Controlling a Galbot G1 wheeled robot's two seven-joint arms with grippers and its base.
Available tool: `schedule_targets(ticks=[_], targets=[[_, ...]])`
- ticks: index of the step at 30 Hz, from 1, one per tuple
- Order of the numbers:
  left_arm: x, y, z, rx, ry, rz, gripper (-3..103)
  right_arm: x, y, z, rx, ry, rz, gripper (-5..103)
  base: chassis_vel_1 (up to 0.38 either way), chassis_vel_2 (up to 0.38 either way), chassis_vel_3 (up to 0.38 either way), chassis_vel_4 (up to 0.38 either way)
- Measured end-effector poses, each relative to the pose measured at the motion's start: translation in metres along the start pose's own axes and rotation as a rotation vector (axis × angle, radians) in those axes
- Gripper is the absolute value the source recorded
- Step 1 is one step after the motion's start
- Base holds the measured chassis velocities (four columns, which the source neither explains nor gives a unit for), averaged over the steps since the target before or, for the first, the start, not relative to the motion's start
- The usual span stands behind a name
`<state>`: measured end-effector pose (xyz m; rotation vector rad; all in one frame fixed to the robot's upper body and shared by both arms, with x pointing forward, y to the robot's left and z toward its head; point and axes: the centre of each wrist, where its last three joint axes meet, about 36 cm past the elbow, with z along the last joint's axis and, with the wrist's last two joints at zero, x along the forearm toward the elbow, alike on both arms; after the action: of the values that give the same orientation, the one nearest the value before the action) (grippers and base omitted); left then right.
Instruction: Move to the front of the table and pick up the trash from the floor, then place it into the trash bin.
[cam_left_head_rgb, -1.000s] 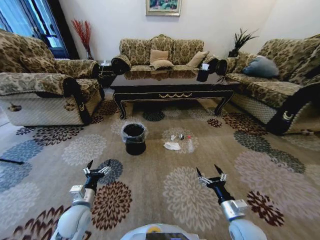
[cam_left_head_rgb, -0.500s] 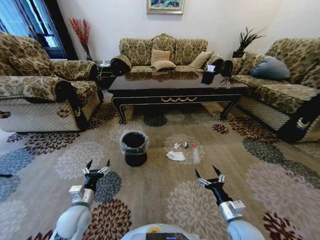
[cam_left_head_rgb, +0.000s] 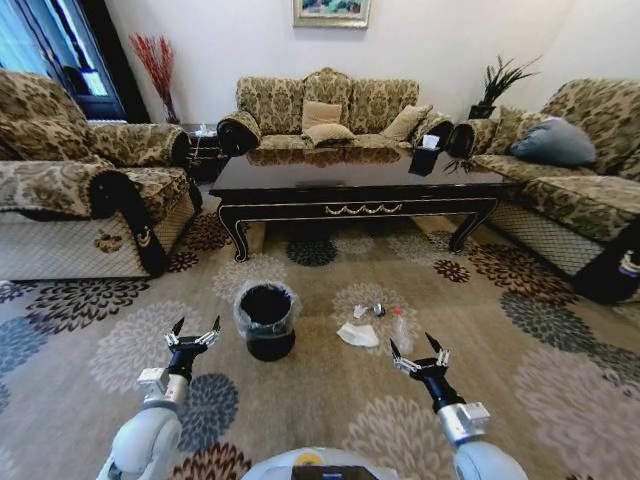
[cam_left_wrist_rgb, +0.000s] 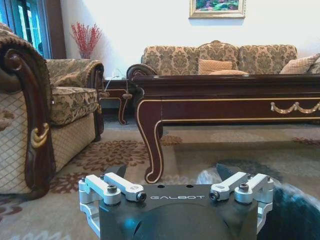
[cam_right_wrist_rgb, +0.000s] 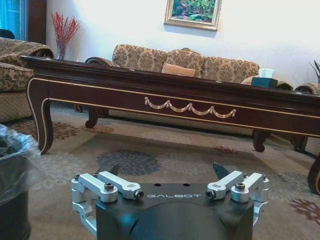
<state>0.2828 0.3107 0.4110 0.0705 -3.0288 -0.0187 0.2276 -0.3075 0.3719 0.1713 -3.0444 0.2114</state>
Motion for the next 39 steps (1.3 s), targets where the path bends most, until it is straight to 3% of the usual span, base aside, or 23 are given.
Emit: schedule_targets(ticks=[5, 12, 14, 16, 18, 19, 22, 28, 32, 36, 39], targets=[[-0.001, -0.011, -0.02, 0.012, 0.056, 0.02, 100, 0.0, 0.002, -0.001, -0.014, 0.008, 0.013, 100, -0.166, 0.166, 0.157, -0.158], [-0.009, -0.012, -0.045, -0.06, 0.148, -0.002, 100, 0.001, 0.004, 0.002, -0.008, 0.02, 0.02, 100, -0.044, 0.045, 0.041, -0.032], [-0.013, -0.013, -0.057, -0.087, 0.231, -0.003, 100, 0.002, 0.004, 0.003, -0.008, 0.024, 0.022, 100, 0.0, 0.0, 0.0, 0.0], [-0.018, -0.017, -0.063, -0.065, 0.308, 0.016, 100, 0.002, 0.006, 0.004, -0.009, 0.026, 0.019, 100, 0.0, 0.0, 0.0, 0.0], [-0.019, -0.018, -0.063, -0.06, 0.322, 0.019, 100, 0.001, 0.006, 0.004, -0.009, 0.026, 0.018, 100, 0.0, 0.0, 0.0, 0.0], [-0.026, -0.02, -0.065, -0.032, 0.389, 0.022, 100, -0.001, 0.008, 0.004, -0.013, 0.023, 0.012, 100, 0.0, 0.0, 0.0, 0.0], [-0.038, -0.019, -0.065, 0.02, 0.492, 0.022, 100, -0.006, 0.011, 0.004, -0.015, 0.022, -0.002, 100, 0.0, 0.0, 0.0, 0.0], [-0.061, -0.023, -0.059, 0.067, 0.57, 0.044, 100, -0.004, 0.01, 0.007, -0.013, 0.032, -0.004, 100, 0.0, 0.0, 0.0, 0.0], [-0.086, -0.029, -0.055, 0.141, 0.615, 0.067, 100, -0.003, 0.01, 0.009, -0.016, 0.037, 0.0, 100, 0.0, 0.0, 0.0, 0.0], [-0.096, -0.026, -0.046, 0.205, 0.662, 0.064, 100, -0.009, 0.015, 0.012, -0.024, 0.038, -0.017, 100, 0.0, 0.0, 0.0, 0.0], [-0.098, -0.025, -0.043, 0.219, 0.678, 0.062, 100, -0.01, 0.016, 0.014, -0.026, 0.044, -0.021, 100, 0.0, 0.0, 0.0, 0.0]])
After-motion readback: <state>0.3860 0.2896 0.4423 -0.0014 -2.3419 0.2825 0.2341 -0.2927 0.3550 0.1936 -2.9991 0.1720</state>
